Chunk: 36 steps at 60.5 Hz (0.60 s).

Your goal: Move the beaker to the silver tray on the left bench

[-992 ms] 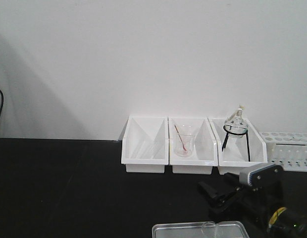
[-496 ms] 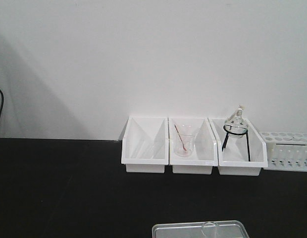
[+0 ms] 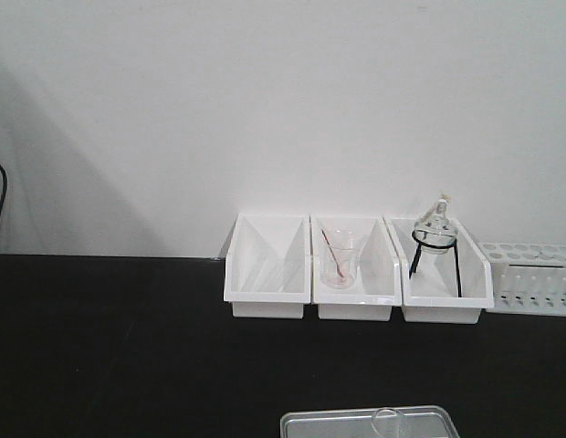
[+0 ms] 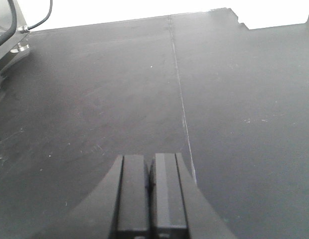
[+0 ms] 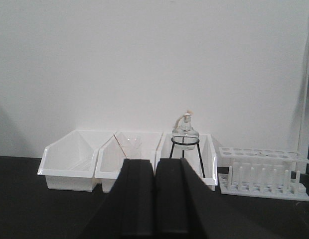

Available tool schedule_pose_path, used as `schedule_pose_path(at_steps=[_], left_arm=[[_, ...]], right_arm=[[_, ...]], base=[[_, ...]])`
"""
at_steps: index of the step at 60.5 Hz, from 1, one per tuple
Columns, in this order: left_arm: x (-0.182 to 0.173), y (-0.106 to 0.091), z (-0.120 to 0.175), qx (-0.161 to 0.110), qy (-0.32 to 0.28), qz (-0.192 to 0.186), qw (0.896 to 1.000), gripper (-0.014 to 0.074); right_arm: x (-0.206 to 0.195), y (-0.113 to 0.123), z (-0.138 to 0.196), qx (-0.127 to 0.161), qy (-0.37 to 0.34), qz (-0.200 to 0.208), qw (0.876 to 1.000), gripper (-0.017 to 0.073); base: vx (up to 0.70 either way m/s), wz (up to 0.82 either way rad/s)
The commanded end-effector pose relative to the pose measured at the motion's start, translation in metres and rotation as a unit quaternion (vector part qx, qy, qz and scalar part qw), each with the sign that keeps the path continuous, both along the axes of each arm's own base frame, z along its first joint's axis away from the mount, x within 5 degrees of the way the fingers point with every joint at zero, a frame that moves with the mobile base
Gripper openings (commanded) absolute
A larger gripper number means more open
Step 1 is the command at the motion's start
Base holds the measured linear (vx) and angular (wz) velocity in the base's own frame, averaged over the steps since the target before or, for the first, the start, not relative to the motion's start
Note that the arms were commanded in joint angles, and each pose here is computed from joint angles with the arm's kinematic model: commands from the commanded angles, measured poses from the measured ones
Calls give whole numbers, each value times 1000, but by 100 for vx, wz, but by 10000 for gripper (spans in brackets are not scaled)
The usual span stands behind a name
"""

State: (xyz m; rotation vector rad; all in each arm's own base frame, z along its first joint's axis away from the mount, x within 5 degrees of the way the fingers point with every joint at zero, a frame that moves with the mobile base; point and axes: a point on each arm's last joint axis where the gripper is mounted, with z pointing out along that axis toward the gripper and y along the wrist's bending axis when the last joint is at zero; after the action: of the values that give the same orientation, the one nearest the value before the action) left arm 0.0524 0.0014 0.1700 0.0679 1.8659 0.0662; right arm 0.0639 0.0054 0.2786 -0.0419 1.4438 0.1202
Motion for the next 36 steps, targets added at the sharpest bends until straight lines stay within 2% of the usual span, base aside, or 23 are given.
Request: schedule_pose_path(at_steps=[1,21,24,26,29,32,36], left_arm=[[2,-1,0,-2,-31,-5,999,1],[2,-1,0,-2,-31,-5,999,1],[2,-1,0,-2,-31,-5,999,1],[2,-1,0,-2,-31,-5,999,1],[2,-1,0,-2,-31,-5,999,1],[2,-1,0,-2,-31,-5,999,1],[2,-1,0,-2,-31,-5,999,1]], right_arm=[[-1,1,10,-5,-12,4,1000,-11],[-1,1,10,-9,-13,3,1000,-11],[0,1,9,4,-8,5,1000,-11],[1,1,9,31,-2,10,999,-11],[2,1,8,50,6,8,999,-11],[3,-1,6,59,14,0,998,-11],[3,-2,4,56,25,-5,998,-11]], base=[[0,0],[0,0],[0,0],[0,0],[0,0],[0,0],[0,0]])
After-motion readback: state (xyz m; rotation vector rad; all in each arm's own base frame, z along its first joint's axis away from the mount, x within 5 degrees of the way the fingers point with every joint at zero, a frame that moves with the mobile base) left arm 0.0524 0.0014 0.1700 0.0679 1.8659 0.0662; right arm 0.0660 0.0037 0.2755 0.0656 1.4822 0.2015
